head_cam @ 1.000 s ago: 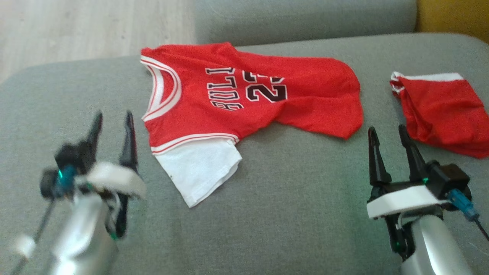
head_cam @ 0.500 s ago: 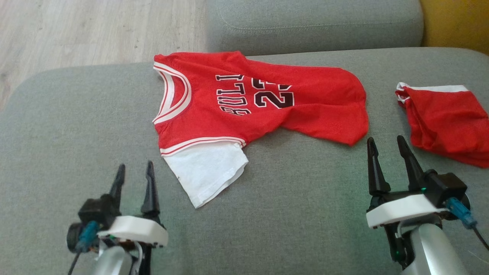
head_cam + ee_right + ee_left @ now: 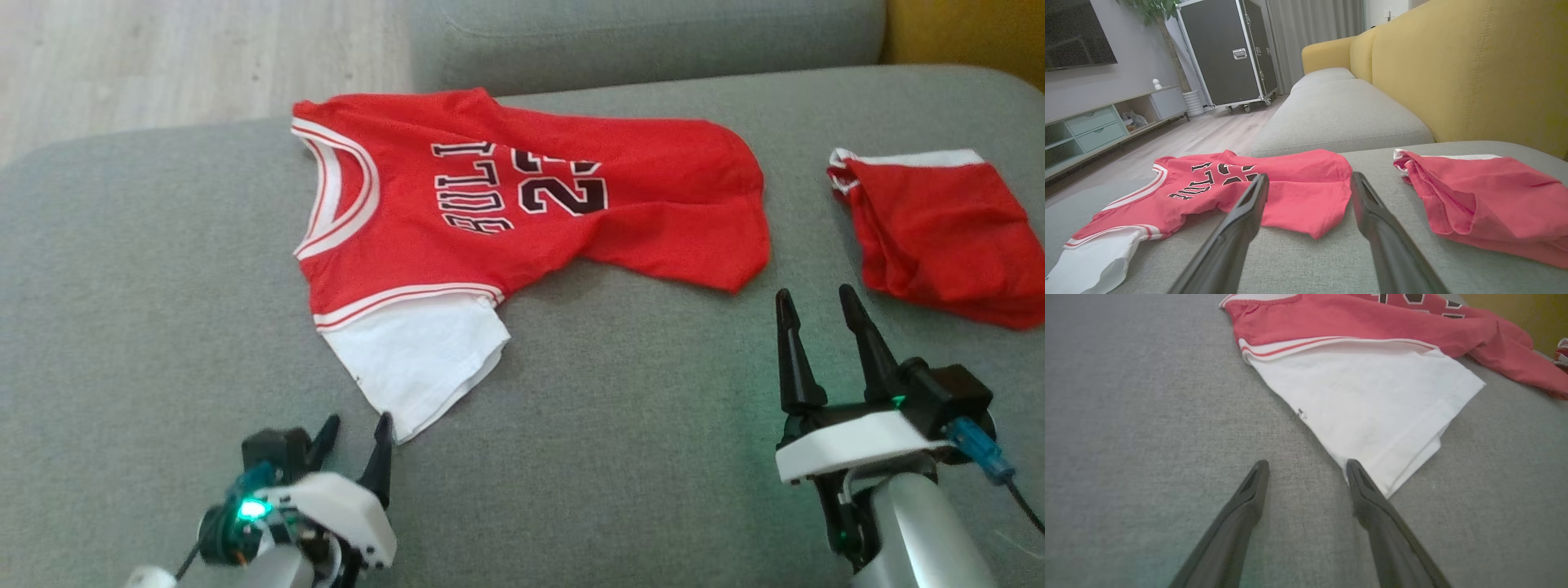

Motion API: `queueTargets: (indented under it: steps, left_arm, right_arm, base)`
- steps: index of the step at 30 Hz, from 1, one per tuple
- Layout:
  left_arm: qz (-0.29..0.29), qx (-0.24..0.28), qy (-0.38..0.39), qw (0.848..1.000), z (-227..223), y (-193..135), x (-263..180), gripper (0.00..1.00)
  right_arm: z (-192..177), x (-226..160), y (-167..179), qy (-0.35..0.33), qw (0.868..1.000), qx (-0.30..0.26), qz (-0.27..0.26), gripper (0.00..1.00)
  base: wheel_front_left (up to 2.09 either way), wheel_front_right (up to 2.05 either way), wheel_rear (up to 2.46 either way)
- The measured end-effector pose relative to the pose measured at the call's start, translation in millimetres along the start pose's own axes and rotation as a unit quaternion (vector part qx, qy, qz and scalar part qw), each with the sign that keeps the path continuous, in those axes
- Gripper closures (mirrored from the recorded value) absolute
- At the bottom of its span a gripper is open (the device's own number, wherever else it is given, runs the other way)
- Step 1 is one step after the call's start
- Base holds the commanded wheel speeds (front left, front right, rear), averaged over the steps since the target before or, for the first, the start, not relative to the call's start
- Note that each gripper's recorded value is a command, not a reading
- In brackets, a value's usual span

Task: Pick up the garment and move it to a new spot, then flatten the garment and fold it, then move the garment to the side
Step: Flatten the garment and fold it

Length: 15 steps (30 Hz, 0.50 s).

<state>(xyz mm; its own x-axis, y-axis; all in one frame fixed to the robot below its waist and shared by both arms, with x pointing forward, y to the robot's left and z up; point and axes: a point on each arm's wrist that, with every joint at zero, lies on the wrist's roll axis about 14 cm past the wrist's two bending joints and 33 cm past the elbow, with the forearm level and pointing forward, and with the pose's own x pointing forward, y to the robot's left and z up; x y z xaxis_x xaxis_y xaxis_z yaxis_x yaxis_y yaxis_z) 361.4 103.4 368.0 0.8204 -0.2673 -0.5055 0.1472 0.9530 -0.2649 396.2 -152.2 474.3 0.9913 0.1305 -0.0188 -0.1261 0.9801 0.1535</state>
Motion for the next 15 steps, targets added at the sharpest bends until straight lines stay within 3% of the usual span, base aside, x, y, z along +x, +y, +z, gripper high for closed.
queueTargets:
  steps: [11,13,14,15]
  left_arm:
    - [-0.029,0.015,0.032,0.999,3,-13,28,0.03]
    - [-0.033,0.017,0.032,0.999,4,-14,30,0.93]
    - [-0.036,0.017,0.031,0.999,6,-15,32,1.0]
    - [-0.038,0.014,0.029,0.999,8,-16,33,1.0]
  right_arm:
    - [-6,1,-17,0.007,1.0,0.007,-0.024,0.0]
    - [-5,2,-19,0.006,1.0,0.008,-0.027,0.0]
    - [-4,3,-20,0.005,1.0,0.007,-0.029,0.0]
    - [-3,4,-21,0.003,1.0,0.007,-0.029,0.0]
  base:
    - [0.0,0.0,0.0]
    - [0.0,0.0,0.0]
    - [0.0,0.0,0.0]
    - [0.0,0.0,0.0]
